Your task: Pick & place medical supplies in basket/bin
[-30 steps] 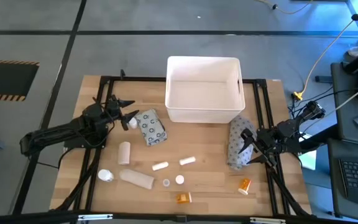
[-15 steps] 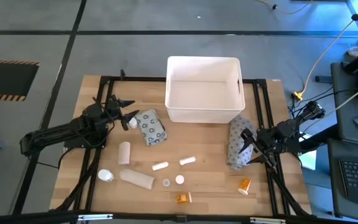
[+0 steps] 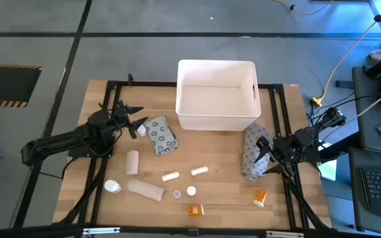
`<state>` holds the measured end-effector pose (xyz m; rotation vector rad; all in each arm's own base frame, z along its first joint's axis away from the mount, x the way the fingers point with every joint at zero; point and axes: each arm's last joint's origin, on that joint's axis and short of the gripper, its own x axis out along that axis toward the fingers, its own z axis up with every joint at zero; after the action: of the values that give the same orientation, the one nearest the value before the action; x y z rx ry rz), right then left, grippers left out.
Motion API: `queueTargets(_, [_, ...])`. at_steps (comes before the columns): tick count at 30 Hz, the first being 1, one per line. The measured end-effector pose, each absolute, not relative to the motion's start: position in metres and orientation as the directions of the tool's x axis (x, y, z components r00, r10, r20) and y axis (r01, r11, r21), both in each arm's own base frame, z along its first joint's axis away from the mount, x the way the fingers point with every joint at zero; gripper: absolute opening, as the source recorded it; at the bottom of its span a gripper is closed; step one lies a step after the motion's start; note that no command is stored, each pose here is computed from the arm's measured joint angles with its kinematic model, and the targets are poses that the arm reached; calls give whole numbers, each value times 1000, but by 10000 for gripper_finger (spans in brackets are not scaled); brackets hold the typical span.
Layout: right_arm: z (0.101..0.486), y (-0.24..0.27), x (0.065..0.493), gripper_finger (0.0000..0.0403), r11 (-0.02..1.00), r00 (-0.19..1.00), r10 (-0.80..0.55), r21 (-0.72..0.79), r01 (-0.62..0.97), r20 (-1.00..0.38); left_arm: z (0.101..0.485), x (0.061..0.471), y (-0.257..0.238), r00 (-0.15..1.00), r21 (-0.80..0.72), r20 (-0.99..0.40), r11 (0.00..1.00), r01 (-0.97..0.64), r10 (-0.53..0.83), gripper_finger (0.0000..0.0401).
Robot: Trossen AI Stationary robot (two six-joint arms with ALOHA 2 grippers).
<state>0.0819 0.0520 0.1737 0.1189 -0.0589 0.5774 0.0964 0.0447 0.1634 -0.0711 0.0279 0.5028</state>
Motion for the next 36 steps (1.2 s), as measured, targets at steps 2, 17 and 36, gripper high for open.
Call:
queueTargets(2, [174, 52, 82, 243, 831, 836, 541, 95, -548, 89, 163, 96, 45, 876, -61, -44, 874, -482, 480, 260])
queueTargets(17, [174, 52, 82, 243, 831, 836, 541, 96, -548, 89, 163, 96, 45, 876, -61, -44, 874, -482, 480, 260])
queueTargets(36, [178, 46, 84, 243, 931, 926, 354, 47, -362, 132, 163, 96, 45, 876, -61, -45, 874, -482, 480, 260])
